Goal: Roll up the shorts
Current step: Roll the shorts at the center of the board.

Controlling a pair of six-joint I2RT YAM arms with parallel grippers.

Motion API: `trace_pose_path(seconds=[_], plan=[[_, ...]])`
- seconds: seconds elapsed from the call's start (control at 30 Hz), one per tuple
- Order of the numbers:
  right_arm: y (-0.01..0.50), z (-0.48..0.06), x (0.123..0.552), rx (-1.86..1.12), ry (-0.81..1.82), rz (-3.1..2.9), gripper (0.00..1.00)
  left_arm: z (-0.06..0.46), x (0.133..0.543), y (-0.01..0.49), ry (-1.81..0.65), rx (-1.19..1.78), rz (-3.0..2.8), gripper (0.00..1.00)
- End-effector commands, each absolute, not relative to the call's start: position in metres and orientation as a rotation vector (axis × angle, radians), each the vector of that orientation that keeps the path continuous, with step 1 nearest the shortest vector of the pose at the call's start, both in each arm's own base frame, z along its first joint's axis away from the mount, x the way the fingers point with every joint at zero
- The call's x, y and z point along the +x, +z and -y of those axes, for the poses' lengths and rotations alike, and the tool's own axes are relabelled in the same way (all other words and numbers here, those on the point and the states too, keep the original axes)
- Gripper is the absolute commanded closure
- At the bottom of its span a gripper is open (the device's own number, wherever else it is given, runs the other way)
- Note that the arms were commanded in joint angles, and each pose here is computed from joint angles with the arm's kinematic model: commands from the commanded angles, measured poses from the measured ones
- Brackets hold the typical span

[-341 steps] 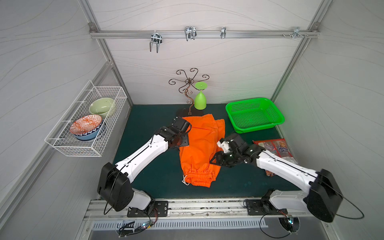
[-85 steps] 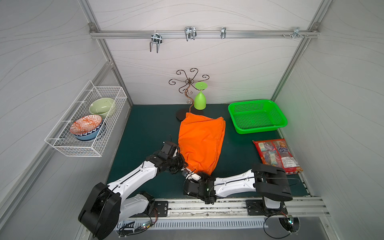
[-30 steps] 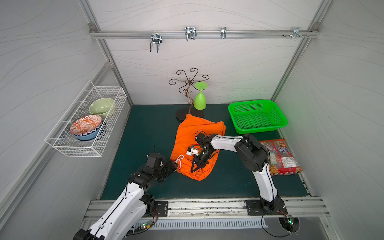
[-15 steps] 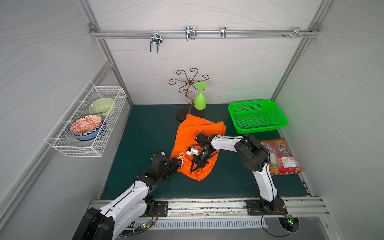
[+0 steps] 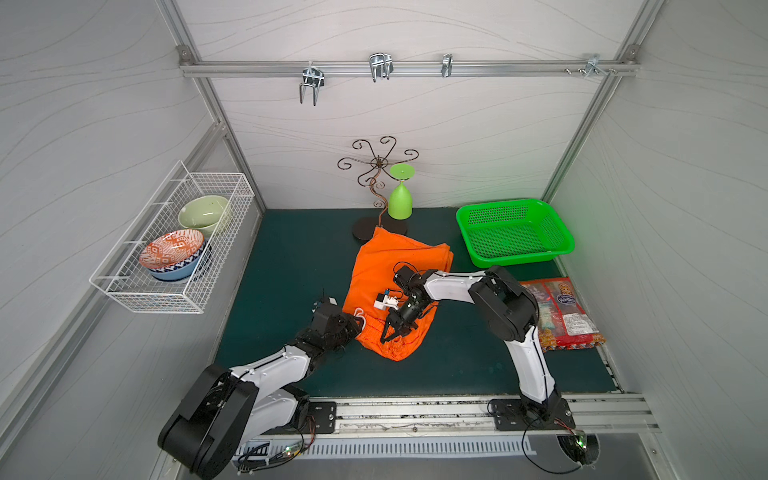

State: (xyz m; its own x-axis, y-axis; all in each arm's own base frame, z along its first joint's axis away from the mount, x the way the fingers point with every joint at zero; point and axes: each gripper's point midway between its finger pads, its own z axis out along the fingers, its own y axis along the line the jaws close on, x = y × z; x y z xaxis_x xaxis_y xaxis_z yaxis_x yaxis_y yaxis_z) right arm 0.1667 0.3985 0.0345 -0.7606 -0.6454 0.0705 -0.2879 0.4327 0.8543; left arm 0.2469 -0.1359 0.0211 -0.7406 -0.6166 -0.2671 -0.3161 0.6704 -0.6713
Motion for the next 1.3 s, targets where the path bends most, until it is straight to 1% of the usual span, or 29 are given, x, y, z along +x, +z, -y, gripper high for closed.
trace_pose_path(seconds=[0.0,0.07,0.1,0.13,0.2,0.33,0.5,0.7,0.8,0.93,1.0,1.03,1.1,1.13,1.2,1.27], plan=[[0.024,-0.384,0.177,0.75,-1.187,2.376,0.83,0.126,0.242,0.007,-0.724,-0.75,-2.472,0.74],[0.028,-0.377,0.174,0.77,-1.159,2.4,0.75,0.125,0.243,0.007,-0.696,-0.759,-2.489,0.85],[0.03,-0.373,0.174,0.78,-1.149,2.418,0.72,0.124,0.243,0.007,-0.686,-0.759,-2.497,0.94],[0.031,-0.368,0.172,0.794,-1.127,2.44,0.68,0.123,0.242,0.007,-0.673,-0.759,-2.507,1.0],[0.036,-0.358,0.171,0.826,-1.097,2.487,0.64,0.121,0.242,0.008,-0.642,-0.766,-2.522,1.0],[0.029,-0.332,0.174,0.869,-0.944,2.62,0.64,0.122,0.243,0.01,-0.619,-0.764,-2.551,1.0],[0.022,-0.318,0.174,0.869,-0.873,2.689,0.63,0.121,0.242,0.007,-0.591,-0.775,-2.577,1.0],[0.004,-0.299,0.177,0.915,-0.651,2.811,0.65,0.126,0.241,0.009,-0.603,-0.775,-2.617,1.0],[0.02,-0.306,0.175,0.991,-0.661,2.846,0.65,0.13,0.242,0.016,-0.613,-0.776,-2.646,1.0],[0.062,-0.309,0.184,1.104,-0.671,2.971,0.63,0.132,0.24,0.028,-0.577,-0.771,-2.713,1.0],[0.084,-0.307,0.189,1.167,-0.651,3.058,0.61,0.133,0.238,0.032,-0.567,-0.77,-2.741,1.0],[0.095,-0.305,0.19,1.222,-0.617,3.104,0.58,0.134,0.237,0.034,-0.564,-0.773,-2.755,1.0],[0.115,-0.305,0.189,1.364,-0.542,3.171,0.53,0.135,0.237,0.038,-0.553,-0.762,-2.771,1.0],[0.123,-0.306,0.185,1.463,-0.494,3.192,0.49,0.135,0.238,0.04,-0.548,-0.756,-2.78,1.0],[0.13,-0.314,0.174,1.658,-0.44,3.182,0.45,0.137,0.239,0.042,-0.554,-0.754,-2.789,1.0],[0.132,-0.326,0.161,1.848,-0.397,3.153,0.43,0.14,0.24,0.045,-0.571,-0.754,-2.796,1.0]])
